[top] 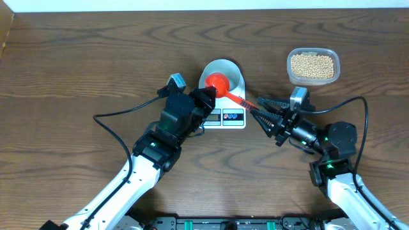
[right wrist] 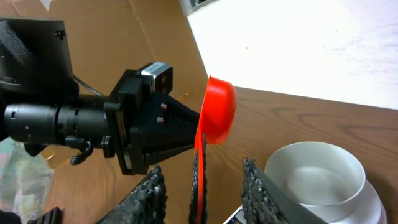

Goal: Scoop item into bowl and weigh 50g on scale
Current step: 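Grasp the red scoop's handle with the right gripper from the left, then release the left gripper and carry the scoop right toward the soybean tub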

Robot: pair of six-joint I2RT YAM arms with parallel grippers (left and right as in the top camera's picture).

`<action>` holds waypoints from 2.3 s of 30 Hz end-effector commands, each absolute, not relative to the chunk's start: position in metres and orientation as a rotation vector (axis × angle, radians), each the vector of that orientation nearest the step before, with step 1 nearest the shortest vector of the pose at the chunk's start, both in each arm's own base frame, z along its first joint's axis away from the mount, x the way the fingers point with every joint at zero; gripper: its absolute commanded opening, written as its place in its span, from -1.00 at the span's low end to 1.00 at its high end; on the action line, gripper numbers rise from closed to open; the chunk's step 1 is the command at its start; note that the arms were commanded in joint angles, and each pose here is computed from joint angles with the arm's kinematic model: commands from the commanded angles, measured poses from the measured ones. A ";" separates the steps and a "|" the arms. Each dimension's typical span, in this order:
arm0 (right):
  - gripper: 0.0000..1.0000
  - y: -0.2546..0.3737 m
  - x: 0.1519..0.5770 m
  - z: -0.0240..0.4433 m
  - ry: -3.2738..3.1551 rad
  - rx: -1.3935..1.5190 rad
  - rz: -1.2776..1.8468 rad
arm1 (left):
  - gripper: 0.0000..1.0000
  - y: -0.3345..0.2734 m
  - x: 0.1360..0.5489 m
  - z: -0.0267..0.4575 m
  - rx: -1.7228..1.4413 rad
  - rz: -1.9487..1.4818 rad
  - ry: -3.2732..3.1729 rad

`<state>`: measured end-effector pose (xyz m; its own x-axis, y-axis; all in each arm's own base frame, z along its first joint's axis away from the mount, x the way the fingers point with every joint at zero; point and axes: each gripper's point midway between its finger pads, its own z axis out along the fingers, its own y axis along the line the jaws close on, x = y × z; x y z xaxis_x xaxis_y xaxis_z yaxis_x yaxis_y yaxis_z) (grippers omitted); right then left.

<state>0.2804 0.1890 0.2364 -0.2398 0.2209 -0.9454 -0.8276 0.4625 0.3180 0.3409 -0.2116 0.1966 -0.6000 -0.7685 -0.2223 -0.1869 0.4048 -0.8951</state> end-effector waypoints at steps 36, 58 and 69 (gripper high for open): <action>-0.59 0.206 0.288 0.236 1.518 -0.490 1.065 | -0.86 -0.230 0.337 0.215 -0.690 -1.208 2.004; -0.98 0.206 0.288 0.236 1.517 -0.491 1.066 | -0.86 -0.232 0.336 0.214 -0.674 -1.201 2.012; -0.98 0.195 0.300 0.236 1.522 -0.418 1.005 | -0.66 -0.231 0.335 0.211 -0.629 -1.164 2.028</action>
